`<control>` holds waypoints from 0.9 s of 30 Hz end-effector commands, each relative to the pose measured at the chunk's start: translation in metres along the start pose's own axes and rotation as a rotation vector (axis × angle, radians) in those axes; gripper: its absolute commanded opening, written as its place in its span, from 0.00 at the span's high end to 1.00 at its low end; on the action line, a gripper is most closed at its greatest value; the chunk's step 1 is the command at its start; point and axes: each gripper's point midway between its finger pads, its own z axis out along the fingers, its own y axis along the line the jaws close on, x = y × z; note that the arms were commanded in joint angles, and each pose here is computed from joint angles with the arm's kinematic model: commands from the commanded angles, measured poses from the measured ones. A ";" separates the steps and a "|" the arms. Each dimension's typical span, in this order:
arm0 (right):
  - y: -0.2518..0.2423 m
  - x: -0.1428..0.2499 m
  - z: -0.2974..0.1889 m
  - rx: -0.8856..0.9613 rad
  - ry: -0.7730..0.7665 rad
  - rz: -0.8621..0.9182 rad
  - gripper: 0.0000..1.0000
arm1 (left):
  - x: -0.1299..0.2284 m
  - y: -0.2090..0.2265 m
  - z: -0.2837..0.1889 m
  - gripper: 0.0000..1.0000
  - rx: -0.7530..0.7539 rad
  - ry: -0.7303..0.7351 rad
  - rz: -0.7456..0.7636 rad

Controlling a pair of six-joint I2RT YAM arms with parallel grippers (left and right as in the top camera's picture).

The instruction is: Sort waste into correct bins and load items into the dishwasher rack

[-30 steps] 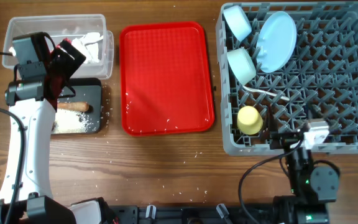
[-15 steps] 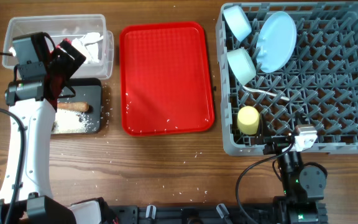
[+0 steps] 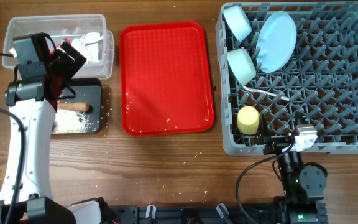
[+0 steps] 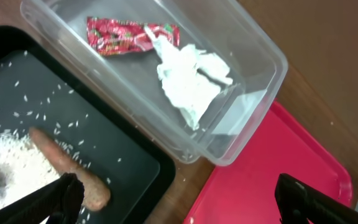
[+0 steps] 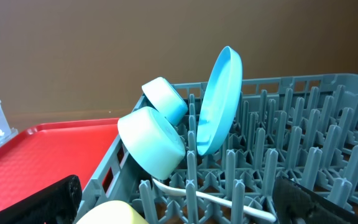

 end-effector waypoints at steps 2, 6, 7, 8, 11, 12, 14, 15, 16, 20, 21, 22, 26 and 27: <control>0.002 -0.003 -0.001 -0.015 -0.013 0.017 0.00 | 0.004 -0.030 -0.037 0.00 0.116 -0.102 0.177; 0.002 -0.003 -0.001 -0.015 -0.013 0.017 0.00 | 0.038 -0.029 -0.066 0.00 0.250 -0.230 0.277; 0.002 -0.003 -0.001 -0.015 -0.013 0.017 0.00 | 0.045 -0.025 -0.068 0.00 0.275 -0.263 0.275; 0.002 -0.003 -0.001 -0.015 -0.013 0.017 0.00 | 0.054 -0.019 -0.072 0.00 0.319 -0.312 0.272; 0.002 -0.003 -0.001 -0.015 -0.013 0.017 0.00 | 0.084 0.000 -0.085 0.00 0.457 -0.464 0.259; 0.002 -0.003 -0.001 -0.015 -0.013 0.017 0.00 | 0.090 0.005 -0.087 0.00 0.473 -0.485 0.258; 0.002 -0.003 -0.001 -0.015 -0.013 0.017 0.00 | 0.110 0.022 -0.092 0.00 0.517 -0.549 0.252; 0.002 -0.003 -0.001 -0.015 -0.013 0.017 0.00 | 0.114 0.025 -0.092 0.00 0.530 -0.564 0.251; 0.002 -0.003 -0.001 -0.015 -0.013 0.017 0.00 | 0.120 0.029 -0.092 0.00 0.545 -0.585 0.250; 0.002 -0.003 -0.001 -0.015 -0.013 0.017 0.00 | 0.132 0.037 -0.088 0.00 0.581 -0.623 0.238; 0.002 -0.003 -0.001 -0.015 -0.013 0.017 0.00 | 0.132 0.038 -0.088 0.00 0.584 -0.628 0.237; 0.002 -0.003 -0.001 -0.015 -0.013 0.017 0.00 | 0.133 0.038 -0.087 0.00 0.586 -0.631 0.236; 0.002 -0.003 -0.001 -0.015 -0.013 0.017 0.00 | 0.143 0.046 -0.078 0.00 0.556 -0.583 0.244; 0.002 -0.003 -0.001 -0.015 -0.013 0.017 0.00 | 0.146 0.046 -0.078 0.00 0.557 -0.576 0.261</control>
